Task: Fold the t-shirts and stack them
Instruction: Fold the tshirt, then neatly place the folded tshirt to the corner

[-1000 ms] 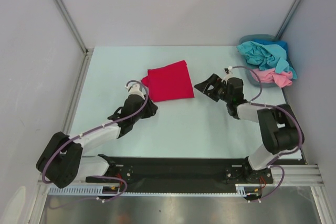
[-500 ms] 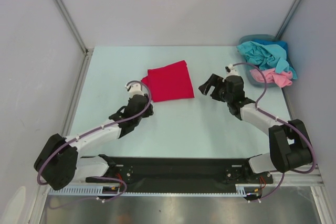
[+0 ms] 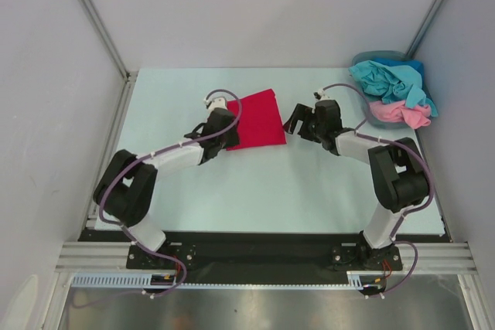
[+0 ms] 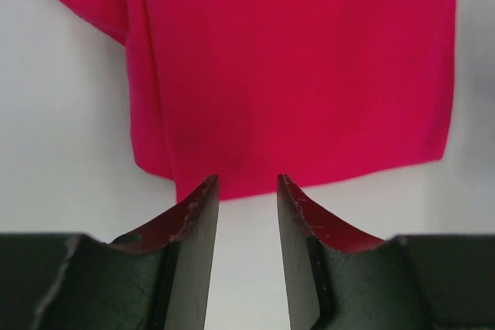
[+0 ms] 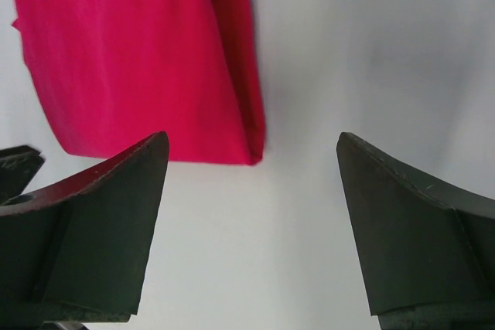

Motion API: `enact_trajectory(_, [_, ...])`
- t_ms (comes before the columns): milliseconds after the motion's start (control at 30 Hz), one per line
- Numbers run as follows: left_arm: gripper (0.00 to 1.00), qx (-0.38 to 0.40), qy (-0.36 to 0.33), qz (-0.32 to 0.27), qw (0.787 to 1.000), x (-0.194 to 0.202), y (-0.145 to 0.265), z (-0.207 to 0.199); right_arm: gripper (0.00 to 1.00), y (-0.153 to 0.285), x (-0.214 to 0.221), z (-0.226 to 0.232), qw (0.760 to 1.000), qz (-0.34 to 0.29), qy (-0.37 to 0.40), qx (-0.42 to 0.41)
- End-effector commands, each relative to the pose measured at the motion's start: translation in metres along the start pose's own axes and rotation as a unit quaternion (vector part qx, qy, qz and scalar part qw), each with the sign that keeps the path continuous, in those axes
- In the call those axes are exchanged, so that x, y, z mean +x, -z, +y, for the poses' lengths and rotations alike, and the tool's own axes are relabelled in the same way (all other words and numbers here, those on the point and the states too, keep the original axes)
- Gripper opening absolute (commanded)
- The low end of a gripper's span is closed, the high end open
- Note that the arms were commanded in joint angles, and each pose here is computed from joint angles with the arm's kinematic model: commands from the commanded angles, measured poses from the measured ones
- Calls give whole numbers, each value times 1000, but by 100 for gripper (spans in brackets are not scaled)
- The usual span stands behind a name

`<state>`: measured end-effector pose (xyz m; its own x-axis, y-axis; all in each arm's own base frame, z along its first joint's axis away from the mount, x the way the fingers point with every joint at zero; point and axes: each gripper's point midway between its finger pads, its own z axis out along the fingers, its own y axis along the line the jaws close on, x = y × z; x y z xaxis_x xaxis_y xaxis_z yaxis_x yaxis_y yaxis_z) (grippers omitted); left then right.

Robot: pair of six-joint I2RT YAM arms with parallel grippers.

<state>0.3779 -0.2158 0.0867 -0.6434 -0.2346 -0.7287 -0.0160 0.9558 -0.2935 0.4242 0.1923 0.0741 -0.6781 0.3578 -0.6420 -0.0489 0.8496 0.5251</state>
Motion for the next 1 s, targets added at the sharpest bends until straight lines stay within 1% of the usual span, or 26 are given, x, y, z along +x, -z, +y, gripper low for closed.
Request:
enact_trajectory(0, [41, 37, 47, 18, 998, -20, -19, 4, 94, -4, -26, 18, 999, -12, 18, -28])
enact_trajectory(33, [41, 39, 54, 16, 998, -26, -21, 6, 94, -4, -34, 15, 999, -20, 14, -30])
enact_trajectory(67, [41, 31, 66, 15, 997, -32, -25, 18, 94, -5, -37, 16, 999, -23, 5, -36])
enact_trajectory(133, [41, 40, 80, 13, 996, -40, -33, 23, 94, -7, -39, 16, 999, -22, -2, -48])
enact_trajectory(267, [41, 18, 106, 17, 994, -49, -45, 53, 94, -19, -35, 17, 998, -18, -11, -61])
enact_trajectory(500, [41, -13, 81, 19, 996, -48, -57, 80, 94, -31, -27, 15, 997, -12, -24, -72])
enact_trajectory(767, [41, -10, 79, 37, 996, -39, -80, 80, 94, -38, -29, 19, 994, -11, -37, -102])
enact_trajectory(800, [41, 5, 82, 47, 996, -36, -82, 74, 94, -38, -31, 19, 994, -13, -38, -102])
enact_trajectory(967, [41, 29, 88, 46, 995, -42, -90, 63, 95, -41, -34, 21, 993, -13, -40, -113])
